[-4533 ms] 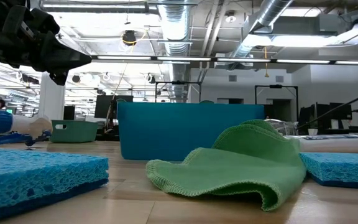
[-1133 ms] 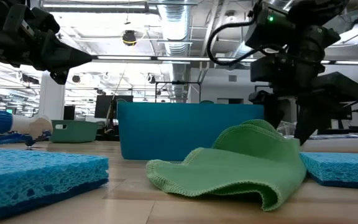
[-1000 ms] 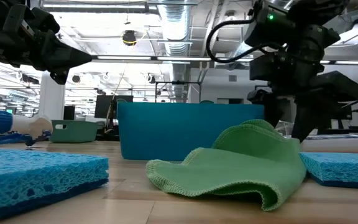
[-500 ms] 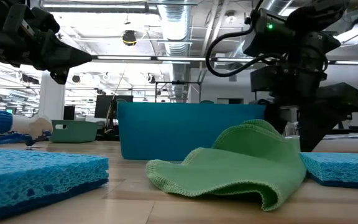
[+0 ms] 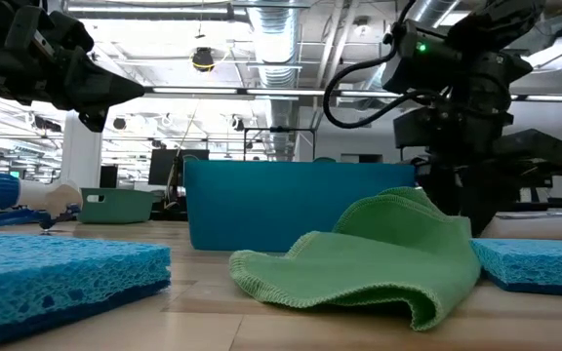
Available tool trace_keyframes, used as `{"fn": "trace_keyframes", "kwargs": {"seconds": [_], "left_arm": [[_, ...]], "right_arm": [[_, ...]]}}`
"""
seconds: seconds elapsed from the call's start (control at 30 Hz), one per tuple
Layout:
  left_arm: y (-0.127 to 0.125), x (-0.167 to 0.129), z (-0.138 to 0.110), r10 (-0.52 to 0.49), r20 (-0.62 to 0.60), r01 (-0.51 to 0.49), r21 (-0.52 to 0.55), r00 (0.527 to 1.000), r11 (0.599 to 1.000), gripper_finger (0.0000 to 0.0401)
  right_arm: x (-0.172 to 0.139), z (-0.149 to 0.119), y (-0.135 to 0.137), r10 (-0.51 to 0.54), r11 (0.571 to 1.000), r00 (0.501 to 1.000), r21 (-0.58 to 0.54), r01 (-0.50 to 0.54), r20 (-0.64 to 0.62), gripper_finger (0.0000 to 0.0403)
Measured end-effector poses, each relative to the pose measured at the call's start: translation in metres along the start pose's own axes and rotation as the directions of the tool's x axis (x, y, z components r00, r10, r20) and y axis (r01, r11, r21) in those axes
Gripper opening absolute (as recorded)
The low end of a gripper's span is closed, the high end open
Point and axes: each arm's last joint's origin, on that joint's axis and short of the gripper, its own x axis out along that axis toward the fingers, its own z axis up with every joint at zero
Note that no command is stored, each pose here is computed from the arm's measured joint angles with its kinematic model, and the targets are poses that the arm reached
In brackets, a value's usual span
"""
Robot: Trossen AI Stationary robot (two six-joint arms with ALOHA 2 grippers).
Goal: Pick & Place Kitchen Items
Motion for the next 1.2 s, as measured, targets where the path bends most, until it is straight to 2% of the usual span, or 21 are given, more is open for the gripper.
{"fn": "trace_keyframes", "kwargs": {"seconds": [0.07, 0.23, 0.4, 0.57, 0.87, 1.2], "left_arm": [[0.0, 0.0, 0.0, 0.0, 0.0, 0.0, 0.0, 1.0, 1.0, 0.0], [0.0, 0.0, 0.0, 0.0, -0.001, 0.0, 0.0, 1.0, 1.0, 0.0], [0.0, 0.0, 0.0, 0.0, 0.001, 0.0, 0.0, 1.0, 1.0, 0.0], [0.0, 0.0, 0.001, -0.003, 0.014, 0.003, -0.004, 1.0, 1.0, 0.0], [0.0, 0.001, 0.001, -0.002, 0.007, 0.002, -0.002, 1.0, 1.0, 0.0], [-0.001, 0.001, 0.002, -0.004, 0.017, 0.004, -0.004, 1.0, 1.0, 0.0]], "right_arm": [[-0.001, 0.0, 0.0, 0.003, 1.0, 1.0, 0.018, -0.003, -0.003, 0.0106], [-0.009, 0.002, 0.001, 0.009, 0.997, 0.999, 0.076, -0.007, -0.031, 0.0108], [-0.03, 0.007, 0.001, 0.001, 0.99, 1.0, 0.139, -0.004, 0.017, 0.0108], [-0.062, 0.009, 0.001, -0.062, 0.976, 0.994, 0.214, 0.043, 0.085, 0.0108], [-0.113, -0.001, 0.002, -0.156, 0.918, 0.964, 0.393, 0.061, 0.215, 0.0108], [-0.141, -0.01, 0.011, -0.204, 0.853, 0.924, 0.521, 0.005, 0.325, 0.0108]]}}
